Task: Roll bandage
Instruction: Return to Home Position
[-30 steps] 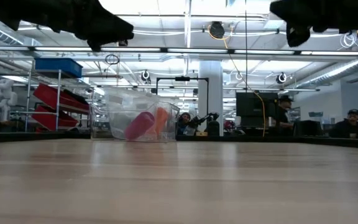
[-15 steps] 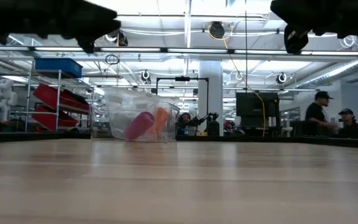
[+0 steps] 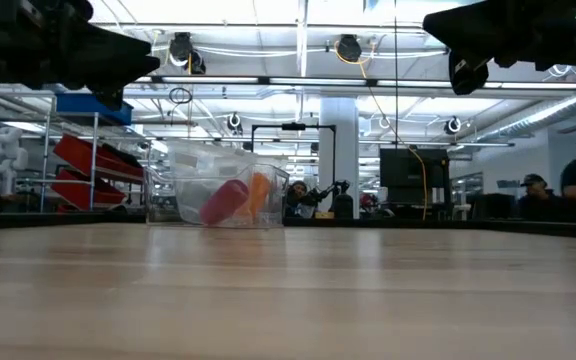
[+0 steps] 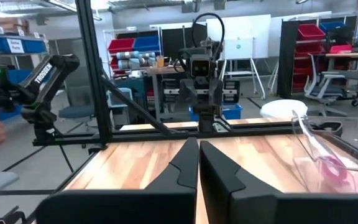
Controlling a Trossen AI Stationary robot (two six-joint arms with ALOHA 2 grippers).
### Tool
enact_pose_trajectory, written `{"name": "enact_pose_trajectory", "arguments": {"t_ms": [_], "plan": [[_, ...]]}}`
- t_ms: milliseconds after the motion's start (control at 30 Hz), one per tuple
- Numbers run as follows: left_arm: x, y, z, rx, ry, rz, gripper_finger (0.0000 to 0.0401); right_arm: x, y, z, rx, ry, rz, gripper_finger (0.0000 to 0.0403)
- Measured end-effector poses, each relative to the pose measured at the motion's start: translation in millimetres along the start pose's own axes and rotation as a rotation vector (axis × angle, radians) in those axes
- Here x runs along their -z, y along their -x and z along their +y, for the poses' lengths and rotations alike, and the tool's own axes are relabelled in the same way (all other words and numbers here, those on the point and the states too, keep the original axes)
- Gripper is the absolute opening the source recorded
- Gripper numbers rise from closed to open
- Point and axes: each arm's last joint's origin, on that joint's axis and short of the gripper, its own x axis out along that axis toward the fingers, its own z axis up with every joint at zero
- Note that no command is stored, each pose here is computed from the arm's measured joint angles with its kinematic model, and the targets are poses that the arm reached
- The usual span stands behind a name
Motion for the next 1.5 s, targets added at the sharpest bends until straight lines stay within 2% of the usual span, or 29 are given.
{"name": "enact_pose_trajectory", "arguments": {"t_ms": [367,600,933,1133,1367,1500], "plan": [[1,15,2,0.009,-0.010,0.044,0.0132,1,-2,6,-0.033,0.021,-0.015,0.0000],[-3,24,0,0.045,-0.004,0.028,0.0132,-1,4,6,-0.017,0.053,0.011,0.0000],[-3,31,2,0.016,-0.028,0.036,0.0132,-3,4,-10,0.059,0.091,0.011,0.0000],[-7,35,3,0.017,-0.037,-0.006,0.0132,-6,4,-19,-0.036,0.034,0.005,0.0000],[-6,41,5,0.020,-0.027,-0.003,0.0132,-22,15,-18,-0.058,0.026,-0.080,0.0000],[-7,45,7,0.021,-0.019,-0.010,0.0132,-25,28,-18,-0.056,0.012,-0.052,0.0000]]}}
